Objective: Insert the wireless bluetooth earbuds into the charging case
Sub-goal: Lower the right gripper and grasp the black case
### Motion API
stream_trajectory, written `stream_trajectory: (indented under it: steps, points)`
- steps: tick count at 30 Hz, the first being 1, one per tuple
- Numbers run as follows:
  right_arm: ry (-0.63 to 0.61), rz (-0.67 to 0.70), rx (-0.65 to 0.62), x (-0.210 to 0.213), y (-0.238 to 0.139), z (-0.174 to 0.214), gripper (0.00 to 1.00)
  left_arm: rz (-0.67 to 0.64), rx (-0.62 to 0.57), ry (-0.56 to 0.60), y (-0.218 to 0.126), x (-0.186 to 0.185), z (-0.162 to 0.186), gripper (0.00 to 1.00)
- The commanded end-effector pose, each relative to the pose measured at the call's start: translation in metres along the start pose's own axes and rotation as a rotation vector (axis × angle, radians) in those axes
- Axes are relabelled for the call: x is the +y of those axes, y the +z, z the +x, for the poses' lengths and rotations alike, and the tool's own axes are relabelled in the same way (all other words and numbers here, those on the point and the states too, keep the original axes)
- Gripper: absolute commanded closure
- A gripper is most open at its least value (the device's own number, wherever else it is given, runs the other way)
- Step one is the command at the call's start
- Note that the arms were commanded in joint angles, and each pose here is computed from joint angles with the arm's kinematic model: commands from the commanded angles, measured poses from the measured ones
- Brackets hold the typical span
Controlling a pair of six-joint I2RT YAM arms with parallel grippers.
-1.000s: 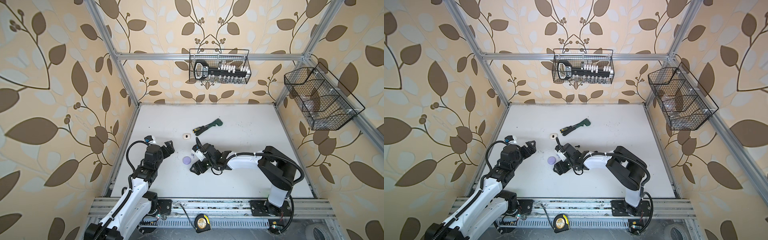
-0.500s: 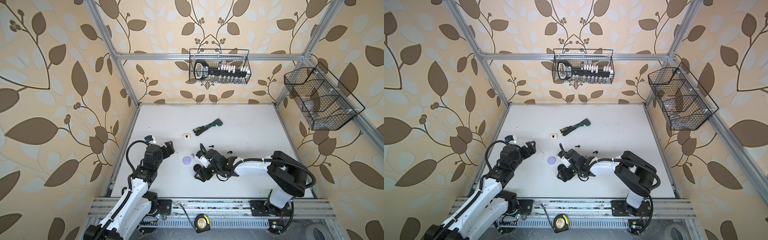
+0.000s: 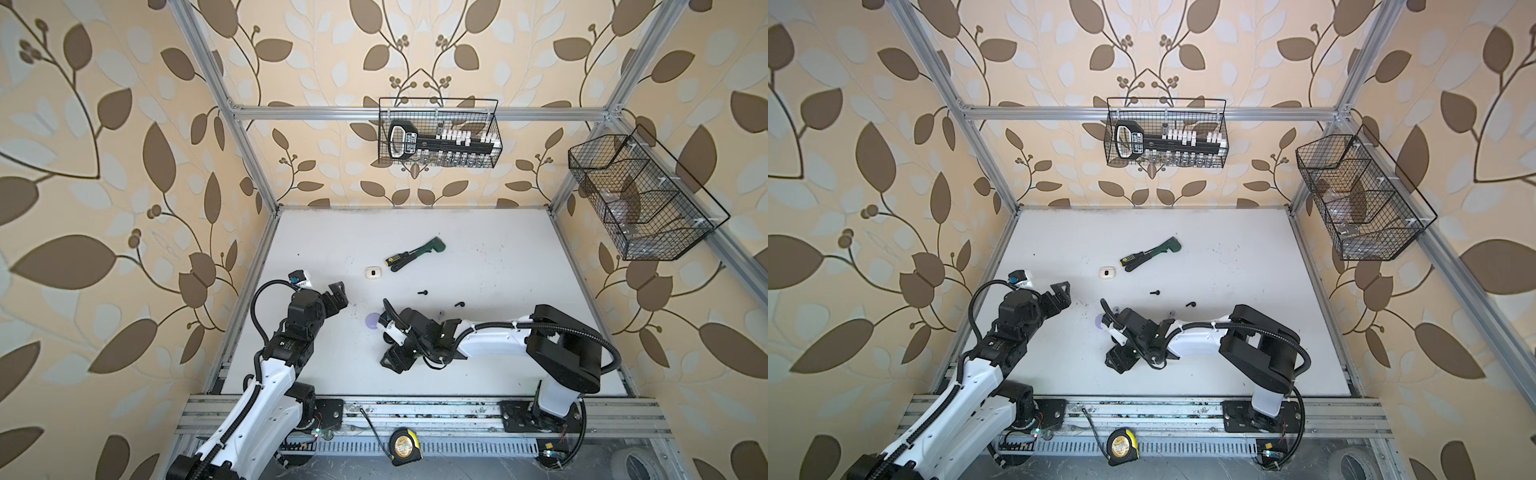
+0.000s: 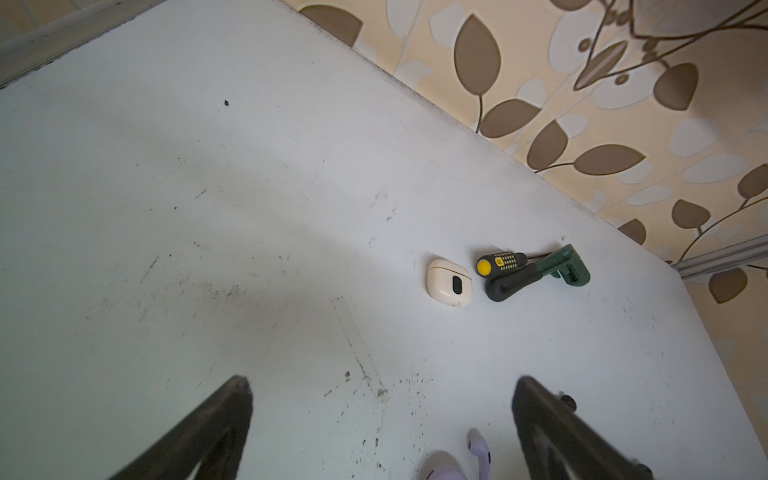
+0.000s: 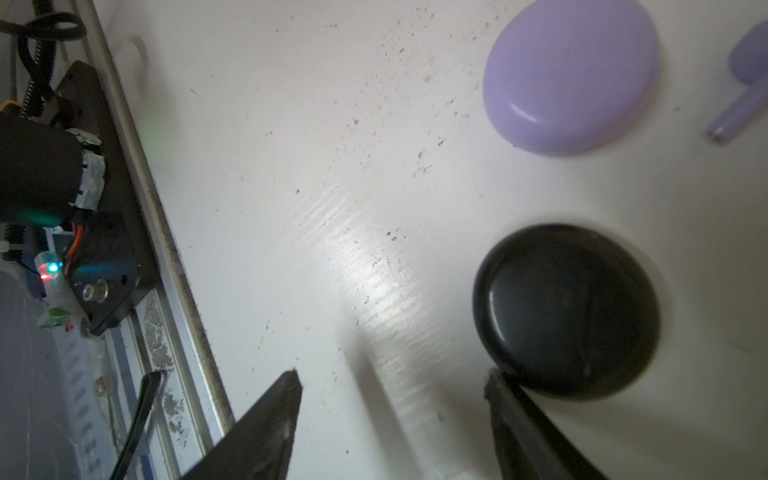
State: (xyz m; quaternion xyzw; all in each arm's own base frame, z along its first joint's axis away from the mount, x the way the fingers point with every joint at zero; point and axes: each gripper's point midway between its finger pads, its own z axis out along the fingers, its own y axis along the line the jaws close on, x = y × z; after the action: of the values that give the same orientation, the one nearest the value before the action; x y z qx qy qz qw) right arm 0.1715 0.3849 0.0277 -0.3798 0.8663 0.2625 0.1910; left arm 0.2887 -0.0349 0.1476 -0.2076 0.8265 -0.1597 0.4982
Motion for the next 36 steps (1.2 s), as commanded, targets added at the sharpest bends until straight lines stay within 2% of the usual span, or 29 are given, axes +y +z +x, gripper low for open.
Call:
stream_trajectory:
  steps: [1,6,11,15,20,25,36]
  points:
    - [-0.031,0.072,0.013,-0.009,-0.006,0.004,0.27,0.021,-0.069,0.019,-0.006,-0.013,-0.025,0.01]
    - [-0.076,0.171,-0.048,-0.019,-0.032,-0.006,0.23,0.04,-0.074,0.016,-0.007,-0.016,-0.025,0.01]
    - [-0.018,0.298,-0.128,-0.042,-0.049,-0.027,0.17,0.05,-0.073,0.002,-0.005,-0.017,-0.024,0.01]
    - [-0.015,0.359,-0.124,-0.045,-0.042,-0.043,0.14,0.062,-0.062,0.0,-0.002,-0.02,-0.024,0.01]
    - [-0.038,0.38,-0.073,-0.042,-0.023,-0.04,0.14,0.054,-0.063,0.001,-0.003,-0.018,-0.023,0.01]
    - [-0.048,0.373,0.01,-0.043,-0.001,-0.029,0.17,0.053,-0.069,0.003,-0.004,-0.018,-0.025,0.01]
    - [-0.055,0.362,0.065,-0.045,0.013,-0.021,0.3,0.042,-0.071,0.006,-0.005,-0.017,-0.026,0.01]
